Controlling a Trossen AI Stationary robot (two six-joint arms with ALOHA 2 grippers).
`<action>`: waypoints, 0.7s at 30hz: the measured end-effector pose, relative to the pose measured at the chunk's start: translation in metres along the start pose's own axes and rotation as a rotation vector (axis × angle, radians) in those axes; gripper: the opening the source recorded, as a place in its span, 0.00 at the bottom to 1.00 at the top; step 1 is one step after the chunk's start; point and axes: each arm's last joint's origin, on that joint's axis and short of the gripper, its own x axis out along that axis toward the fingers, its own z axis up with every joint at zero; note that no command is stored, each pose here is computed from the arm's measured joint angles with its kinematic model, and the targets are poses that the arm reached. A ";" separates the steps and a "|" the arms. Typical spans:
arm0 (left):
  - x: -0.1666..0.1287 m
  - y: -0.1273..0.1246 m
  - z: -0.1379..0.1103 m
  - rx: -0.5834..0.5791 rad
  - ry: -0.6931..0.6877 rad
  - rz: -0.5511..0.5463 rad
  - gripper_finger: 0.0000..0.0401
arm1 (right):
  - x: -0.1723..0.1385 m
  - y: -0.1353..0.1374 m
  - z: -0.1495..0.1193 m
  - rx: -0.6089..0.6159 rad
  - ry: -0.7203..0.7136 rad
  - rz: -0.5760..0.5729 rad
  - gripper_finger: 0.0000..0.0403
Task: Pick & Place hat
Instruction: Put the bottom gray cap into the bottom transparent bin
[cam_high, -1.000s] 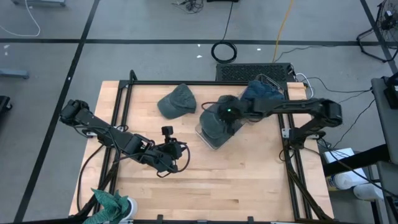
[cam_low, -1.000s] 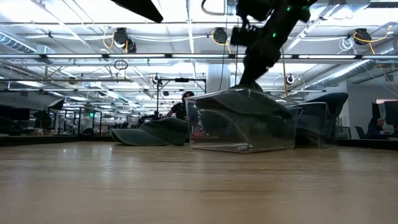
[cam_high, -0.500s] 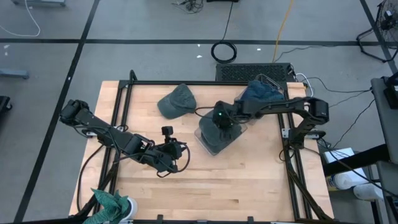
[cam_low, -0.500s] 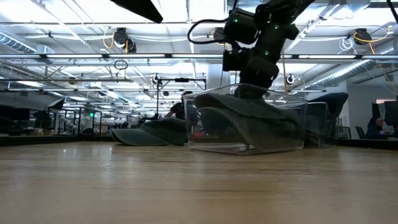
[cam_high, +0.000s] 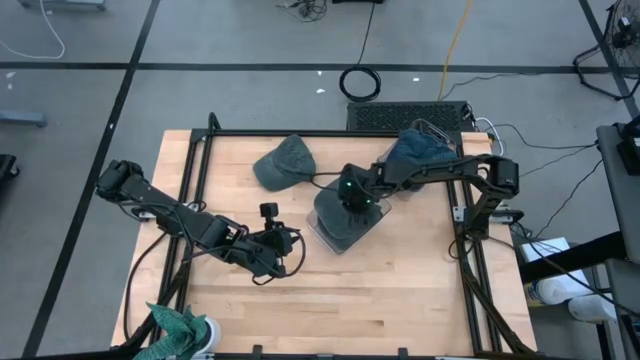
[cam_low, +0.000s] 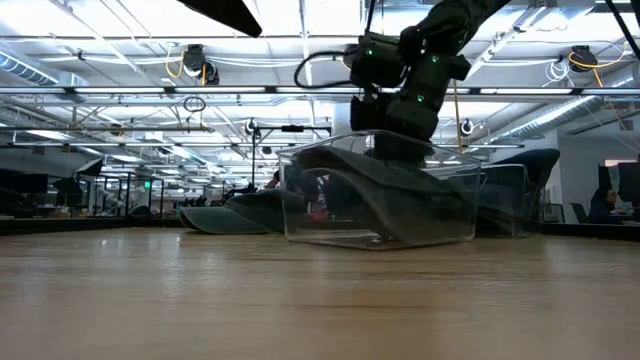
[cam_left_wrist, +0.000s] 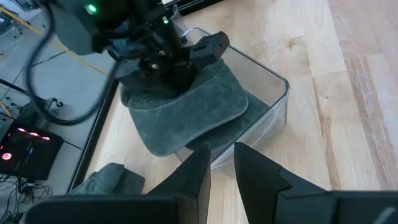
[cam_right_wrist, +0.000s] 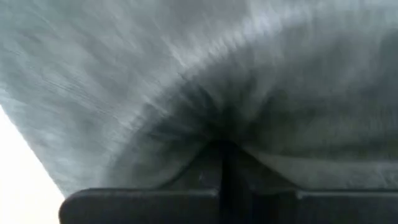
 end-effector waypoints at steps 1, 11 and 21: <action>0.000 0.000 0.000 0.000 0.000 0.000 0.20 | 0.001 -0.001 -0.003 0.012 0.015 -0.005 0.00; 0.000 0.000 0.000 -0.001 0.000 0.000 0.20 | 0.006 -0.004 -0.018 0.073 0.108 0.016 0.00; 0.000 0.000 0.000 0.000 0.000 0.000 0.20 | -0.016 -0.003 -0.019 0.083 0.045 -0.036 0.00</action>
